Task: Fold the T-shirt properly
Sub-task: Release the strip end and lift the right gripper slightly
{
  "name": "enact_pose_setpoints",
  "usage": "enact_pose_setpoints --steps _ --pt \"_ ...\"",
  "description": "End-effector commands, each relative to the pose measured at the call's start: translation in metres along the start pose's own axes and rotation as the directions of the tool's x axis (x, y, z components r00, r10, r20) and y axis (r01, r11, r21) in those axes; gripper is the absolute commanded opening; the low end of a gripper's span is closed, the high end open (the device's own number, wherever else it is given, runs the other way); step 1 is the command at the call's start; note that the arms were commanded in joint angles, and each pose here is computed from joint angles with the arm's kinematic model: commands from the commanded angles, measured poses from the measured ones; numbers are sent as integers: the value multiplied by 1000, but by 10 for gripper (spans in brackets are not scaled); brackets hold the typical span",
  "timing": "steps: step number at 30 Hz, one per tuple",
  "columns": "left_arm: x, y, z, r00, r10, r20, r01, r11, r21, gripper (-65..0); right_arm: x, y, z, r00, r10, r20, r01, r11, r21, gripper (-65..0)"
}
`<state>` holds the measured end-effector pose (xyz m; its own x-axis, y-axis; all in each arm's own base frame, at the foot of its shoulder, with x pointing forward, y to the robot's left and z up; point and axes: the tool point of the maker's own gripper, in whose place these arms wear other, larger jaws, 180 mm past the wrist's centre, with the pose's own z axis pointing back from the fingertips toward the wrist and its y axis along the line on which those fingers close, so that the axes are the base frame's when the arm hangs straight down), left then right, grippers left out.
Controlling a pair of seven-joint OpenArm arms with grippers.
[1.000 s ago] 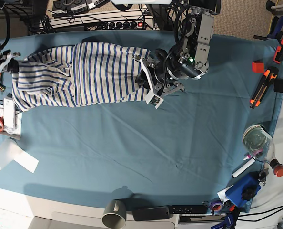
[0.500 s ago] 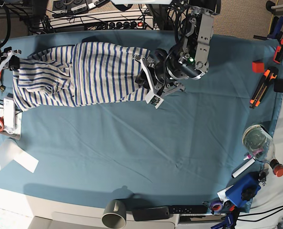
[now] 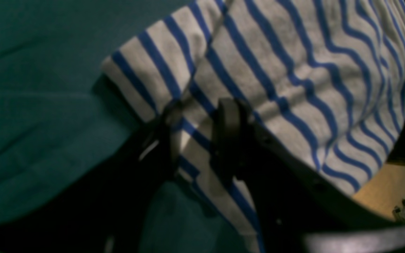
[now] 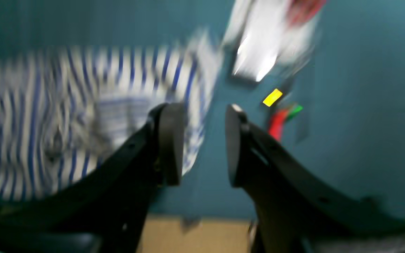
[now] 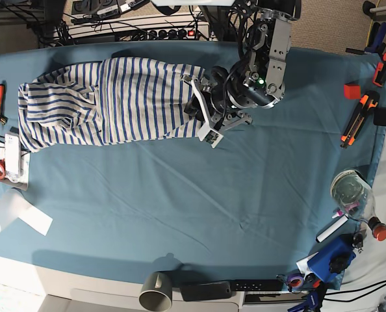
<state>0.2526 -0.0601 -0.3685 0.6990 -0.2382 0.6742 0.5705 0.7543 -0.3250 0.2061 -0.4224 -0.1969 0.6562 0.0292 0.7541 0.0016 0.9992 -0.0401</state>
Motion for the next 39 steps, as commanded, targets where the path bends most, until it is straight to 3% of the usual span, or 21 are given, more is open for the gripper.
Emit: enact_pose_setpoints --steps 1,4,11,17,20,24,30,34,39 --pt "15 -4 2 999 -4 51 4 1000 -14 -485 11 -8 10 999 34 21 -33 999 -34 -445" --pt "15 -5 2 999 -2 52 3 1000 -16 -485 4 -23 14 1000 27 -5 -27 995 -96 -444" --pt "15 -5 2 999 -2 51 3 1000 -16 -485 -25 -27 -3 995 -81 -61 78 995 -57 -444" --pt "15 -5 2 999 -2 50 3 1000 -16 -484 -66 -23 -40 958 -232 -165 241 970 31 -444" --pt "14 -5 2 999 -2 45 3 1000 -16 -485 -65 -10 -58 949 -268 -164 289 950 119 -443" --pt "14 -5 2 999 -3 43 4 1000 -16 -484 -46 -3 -63 955 -277 -107 293 939 179 -444" --pt "14 -5 2 999 -4 44 5 1000 -17 -485 -30 -11 -65 960 -274 -64 280 947 157 -444" --pt "14 -5 2 999 -6 44 7 1000 -18 -484 -41 -18 -65 961 -255 -106 265 959 102 -443" --pt "14 -5 2 999 -6 44 7 1000 -18 -484 -48 -21 -65 961 -246 -131 257 963 82 -327"
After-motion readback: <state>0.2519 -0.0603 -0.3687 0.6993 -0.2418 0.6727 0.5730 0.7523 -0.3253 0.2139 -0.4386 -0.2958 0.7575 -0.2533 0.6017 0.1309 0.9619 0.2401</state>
